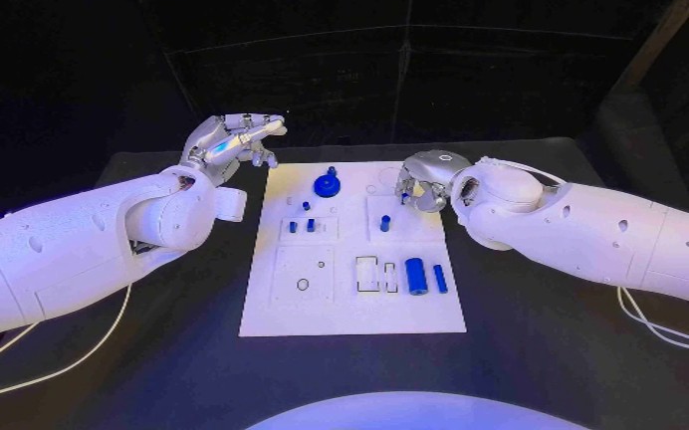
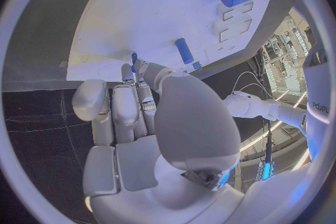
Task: Assemble the parts on the task board
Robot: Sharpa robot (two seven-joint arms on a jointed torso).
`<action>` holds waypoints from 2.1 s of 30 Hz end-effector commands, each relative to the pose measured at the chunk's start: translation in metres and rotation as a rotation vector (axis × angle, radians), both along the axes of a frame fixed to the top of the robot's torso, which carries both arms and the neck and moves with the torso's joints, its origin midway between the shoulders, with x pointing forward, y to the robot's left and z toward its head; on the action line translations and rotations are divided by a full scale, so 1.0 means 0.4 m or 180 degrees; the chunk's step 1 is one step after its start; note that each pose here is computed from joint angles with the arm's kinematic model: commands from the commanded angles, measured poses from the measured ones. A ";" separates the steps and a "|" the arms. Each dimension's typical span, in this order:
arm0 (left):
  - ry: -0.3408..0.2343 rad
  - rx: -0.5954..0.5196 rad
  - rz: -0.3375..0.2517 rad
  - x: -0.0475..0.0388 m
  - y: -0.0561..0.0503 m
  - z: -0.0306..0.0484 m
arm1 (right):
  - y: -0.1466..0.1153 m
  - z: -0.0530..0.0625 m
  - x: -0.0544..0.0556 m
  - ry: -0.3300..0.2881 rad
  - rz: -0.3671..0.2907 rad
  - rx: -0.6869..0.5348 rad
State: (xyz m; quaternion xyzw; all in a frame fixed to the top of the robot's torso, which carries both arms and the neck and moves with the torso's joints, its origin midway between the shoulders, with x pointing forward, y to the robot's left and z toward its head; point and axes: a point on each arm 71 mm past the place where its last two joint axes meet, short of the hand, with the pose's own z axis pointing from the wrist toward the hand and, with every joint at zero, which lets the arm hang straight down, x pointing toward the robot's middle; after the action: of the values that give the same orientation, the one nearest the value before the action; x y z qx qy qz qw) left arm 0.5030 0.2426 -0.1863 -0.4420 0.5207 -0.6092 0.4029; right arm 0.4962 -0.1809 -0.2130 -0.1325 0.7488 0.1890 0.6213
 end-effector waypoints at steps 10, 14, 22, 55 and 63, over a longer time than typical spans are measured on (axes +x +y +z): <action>-0.0018 -0.0019 -0.0005 0.002 0.008 0.003 | 0.010 0.052 -0.052 -0.0206 0.0104 0.0351; -0.0018 -0.0022 -0.0013 0.002 0.005 0.003 | 0.050 0.072 -0.089 -0.0200 0.0269 0.0485; -0.0016 -0.0026 -0.0025 0.001 0.001 0.003 | 0.119 0.096 -0.139 -0.0167 0.0526 0.0622; -0.0007 -0.0065 -0.0125 -0.007 -0.042 0.005 | 0.341 -0.028 -0.173 0.0281 0.1079 0.0484; -0.0003 -0.0066 -0.0130 -0.006 -0.044 0.005 | 0.347 -0.038 -0.174 0.0334 0.1119 0.0439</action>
State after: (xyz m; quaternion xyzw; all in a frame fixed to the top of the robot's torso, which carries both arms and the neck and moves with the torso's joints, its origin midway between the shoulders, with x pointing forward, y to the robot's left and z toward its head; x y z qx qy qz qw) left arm 0.5004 0.2261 -0.1855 -0.4368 0.5247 -0.6192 0.3880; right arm 0.4280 -0.0438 -0.2274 -0.1931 0.7293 0.3517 0.5542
